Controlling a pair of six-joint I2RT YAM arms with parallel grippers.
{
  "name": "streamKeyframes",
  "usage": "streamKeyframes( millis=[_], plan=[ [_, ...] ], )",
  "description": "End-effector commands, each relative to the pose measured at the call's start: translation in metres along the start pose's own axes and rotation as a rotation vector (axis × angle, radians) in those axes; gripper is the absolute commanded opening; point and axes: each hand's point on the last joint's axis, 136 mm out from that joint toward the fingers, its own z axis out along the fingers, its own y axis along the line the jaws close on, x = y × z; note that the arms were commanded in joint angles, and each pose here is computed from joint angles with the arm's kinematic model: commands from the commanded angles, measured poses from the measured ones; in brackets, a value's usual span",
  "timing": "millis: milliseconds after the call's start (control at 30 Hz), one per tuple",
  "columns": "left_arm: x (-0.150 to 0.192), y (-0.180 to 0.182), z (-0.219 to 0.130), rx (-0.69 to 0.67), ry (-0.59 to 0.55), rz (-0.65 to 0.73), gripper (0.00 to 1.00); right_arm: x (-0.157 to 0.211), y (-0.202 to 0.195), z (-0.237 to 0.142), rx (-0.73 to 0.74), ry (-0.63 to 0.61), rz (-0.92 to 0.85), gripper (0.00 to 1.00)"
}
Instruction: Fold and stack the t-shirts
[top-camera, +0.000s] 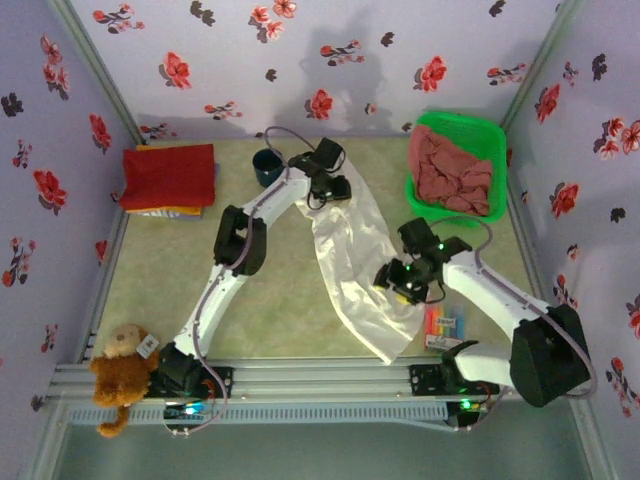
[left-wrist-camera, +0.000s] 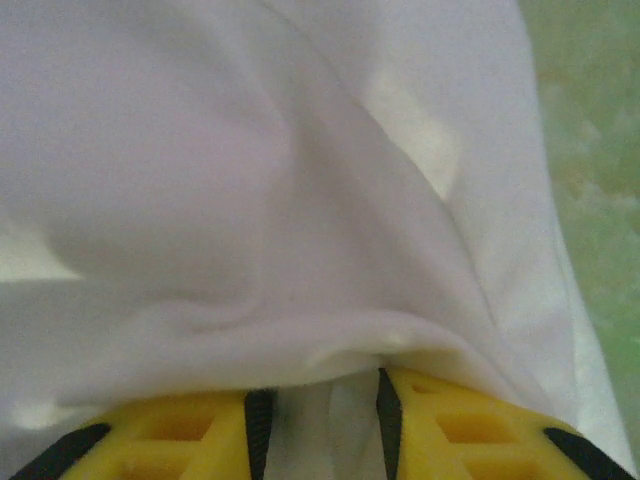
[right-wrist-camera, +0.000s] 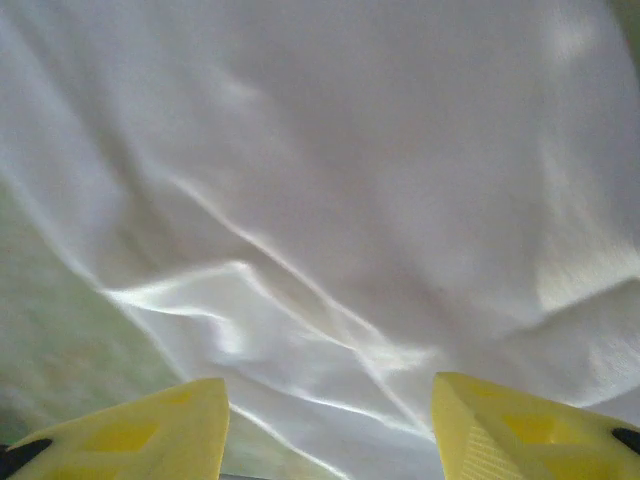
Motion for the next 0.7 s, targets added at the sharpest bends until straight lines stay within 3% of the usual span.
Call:
streamKeyframes(
  millis=[0, 200, 300, 467, 667],
  plan=[
    [-0.038, -0.019, -0.077, 0.016, -0.13, 0.069, 0.4, -0.03, 0.02, -0.022, 0.018, -0.067, -0.062, 0.57],
    [-0.063, 0.003, -0.164, -0.022, -0.223, 0.03, 0.42, -0.098, 0.081, -0.032, 0.006, -0.104, -0.165, 0.54],
    [-0.054, 0.015, -0.192, -0.038, -0.221, 0.023, 0.42, -0.129, 0.112, -0.015, -0.024, -0.101, -0.189, 0.46],
    [-0.016, 0.048, -0.203, -0.076, -0.171, -0.012, 0.42, -0.172, 0.155, 0.029, -0.075, -0.047, -0.218, 0.12],
    [0.036, 0.076, -0.198, -0.057, -0.127, -0.11, 0.42, -0.203, 0.193, 0.072, -0.122, -0.019, -0.254, 0.07]
  ],
)
